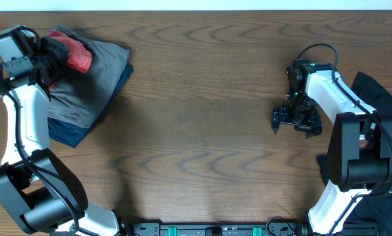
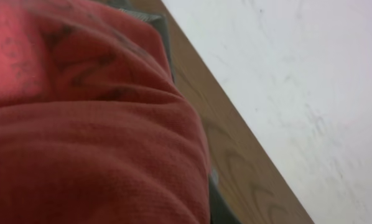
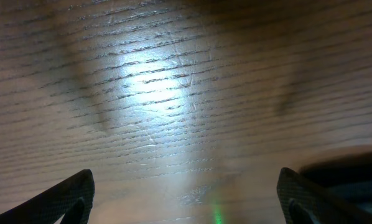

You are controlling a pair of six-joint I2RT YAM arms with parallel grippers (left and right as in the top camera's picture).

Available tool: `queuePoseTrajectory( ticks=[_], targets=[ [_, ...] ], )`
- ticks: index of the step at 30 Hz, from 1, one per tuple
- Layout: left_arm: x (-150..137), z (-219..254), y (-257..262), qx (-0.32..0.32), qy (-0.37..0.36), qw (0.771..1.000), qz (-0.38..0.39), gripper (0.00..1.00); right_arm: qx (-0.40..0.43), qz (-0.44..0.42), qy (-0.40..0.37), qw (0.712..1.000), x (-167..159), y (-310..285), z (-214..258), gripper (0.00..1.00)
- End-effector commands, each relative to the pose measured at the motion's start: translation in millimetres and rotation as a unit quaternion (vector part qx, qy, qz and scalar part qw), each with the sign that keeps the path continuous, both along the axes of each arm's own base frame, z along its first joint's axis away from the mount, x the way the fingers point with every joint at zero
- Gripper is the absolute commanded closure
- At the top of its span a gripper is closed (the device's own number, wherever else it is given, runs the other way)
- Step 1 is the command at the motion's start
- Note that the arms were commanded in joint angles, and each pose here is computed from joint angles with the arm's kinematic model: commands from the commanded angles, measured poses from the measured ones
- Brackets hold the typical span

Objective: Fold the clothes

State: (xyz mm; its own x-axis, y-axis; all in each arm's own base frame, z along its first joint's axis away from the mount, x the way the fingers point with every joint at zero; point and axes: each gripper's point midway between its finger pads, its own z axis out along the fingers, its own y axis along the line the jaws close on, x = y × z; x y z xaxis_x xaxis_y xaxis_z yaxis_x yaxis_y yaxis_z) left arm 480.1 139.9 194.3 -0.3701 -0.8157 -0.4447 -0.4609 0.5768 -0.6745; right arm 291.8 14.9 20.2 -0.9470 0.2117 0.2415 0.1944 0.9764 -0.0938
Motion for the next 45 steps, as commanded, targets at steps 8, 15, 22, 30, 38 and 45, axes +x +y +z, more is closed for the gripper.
queuePoseTrajectory(
  ticks=[8,15,22,30,38,45],
  targets=[
    [-6,-3,-38,-0.051,0.021,0.997,-0.051,0.66,0.003,0.000,-0.022,1.000,6,0,5,0.08],
    [-9,-1,-54,-0.081,0.020,0.993,-0.083,0.60,0.003,0.000,-0.028,1.000,9,1,5,0.08],
    [-27,-29,-52,-0.015,0.091,0.992,-0.081,0.56,0.002,0.004,-0.030,1.000,11,0,4,0.07],
    [-29,-31,-83,-0.014,0.096,0.986,-0.136,0.52,0.003,0.004,-0.030,1.000,10,0,4,0.07],
    [-66,-4,-84,0.052,0.113,0.979,-0.162,0.48,0.003,0.006,-0.034,0.999,12,0,4,0.07],
    [-112,54,-49,0.198,0.110,0.969,-0.099,0.32,0.004,0.005,-0.039,0.999,15,0,3,0.07]
  ],
)
